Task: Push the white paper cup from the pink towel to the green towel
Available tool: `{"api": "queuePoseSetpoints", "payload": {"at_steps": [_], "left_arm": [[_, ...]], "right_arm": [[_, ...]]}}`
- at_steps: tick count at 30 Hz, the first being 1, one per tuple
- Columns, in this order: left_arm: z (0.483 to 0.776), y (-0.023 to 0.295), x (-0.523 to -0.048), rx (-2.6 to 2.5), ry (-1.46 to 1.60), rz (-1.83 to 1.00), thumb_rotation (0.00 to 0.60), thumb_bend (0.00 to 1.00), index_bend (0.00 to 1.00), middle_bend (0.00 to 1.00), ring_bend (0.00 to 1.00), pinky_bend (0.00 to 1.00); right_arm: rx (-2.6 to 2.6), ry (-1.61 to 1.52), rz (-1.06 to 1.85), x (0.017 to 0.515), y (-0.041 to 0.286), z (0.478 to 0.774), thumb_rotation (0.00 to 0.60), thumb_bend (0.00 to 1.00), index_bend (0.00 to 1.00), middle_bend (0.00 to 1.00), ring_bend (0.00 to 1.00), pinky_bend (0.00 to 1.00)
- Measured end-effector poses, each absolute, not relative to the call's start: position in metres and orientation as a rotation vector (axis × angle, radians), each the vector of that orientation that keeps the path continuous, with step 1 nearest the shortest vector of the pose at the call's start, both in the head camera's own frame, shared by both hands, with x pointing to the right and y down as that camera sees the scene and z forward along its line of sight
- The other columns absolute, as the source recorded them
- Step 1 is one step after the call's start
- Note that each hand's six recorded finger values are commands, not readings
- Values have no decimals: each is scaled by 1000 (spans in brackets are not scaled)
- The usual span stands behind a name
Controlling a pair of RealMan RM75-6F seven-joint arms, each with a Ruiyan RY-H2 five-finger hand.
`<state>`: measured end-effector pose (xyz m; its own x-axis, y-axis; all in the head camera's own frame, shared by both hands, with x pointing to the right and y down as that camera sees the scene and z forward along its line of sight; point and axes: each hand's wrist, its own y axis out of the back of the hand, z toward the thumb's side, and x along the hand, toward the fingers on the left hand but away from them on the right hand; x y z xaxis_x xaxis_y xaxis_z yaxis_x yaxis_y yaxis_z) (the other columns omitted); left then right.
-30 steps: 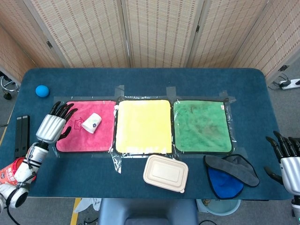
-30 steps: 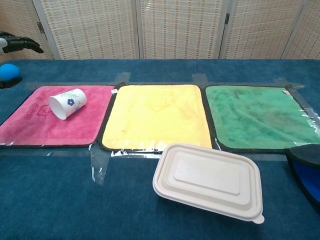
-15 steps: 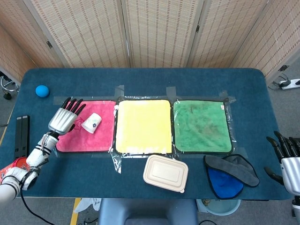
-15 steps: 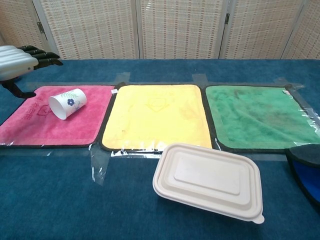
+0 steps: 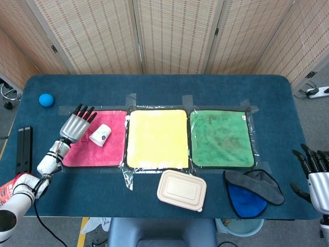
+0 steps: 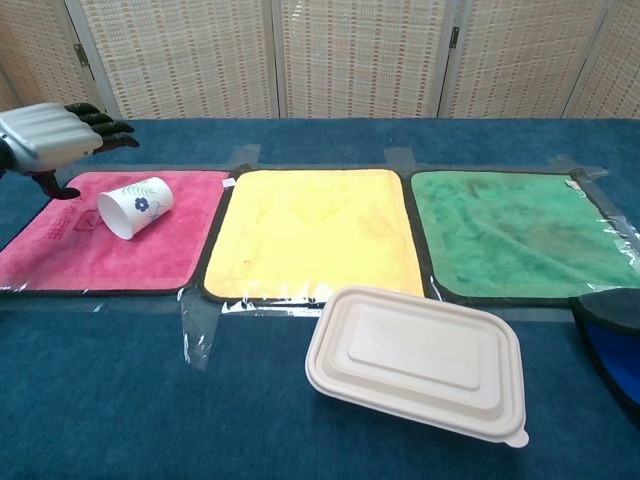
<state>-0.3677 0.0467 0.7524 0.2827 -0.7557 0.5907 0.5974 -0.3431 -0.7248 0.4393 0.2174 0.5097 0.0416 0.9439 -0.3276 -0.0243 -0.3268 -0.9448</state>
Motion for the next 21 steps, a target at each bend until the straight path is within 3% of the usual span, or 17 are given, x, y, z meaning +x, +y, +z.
{"api": "queuePoseSetpoints", "payload": {"at_steps": [9, 21], "left_arm": [[763, 47, -368, -1330, 161, -1436, 600, 339, 0, 0, 0, 20], [768, 51, -334, -1372, 167, -1352, 600, 340, 0, 0, 0, 20]], "right_arm": [[-1462, -985, 1434, 439, 219, 512, 600, 207, 136, 86, 140, 108], [-1455, -995, 1441, 443, 220, 510, 600, 207, 136, 86, 140, 108]]}}
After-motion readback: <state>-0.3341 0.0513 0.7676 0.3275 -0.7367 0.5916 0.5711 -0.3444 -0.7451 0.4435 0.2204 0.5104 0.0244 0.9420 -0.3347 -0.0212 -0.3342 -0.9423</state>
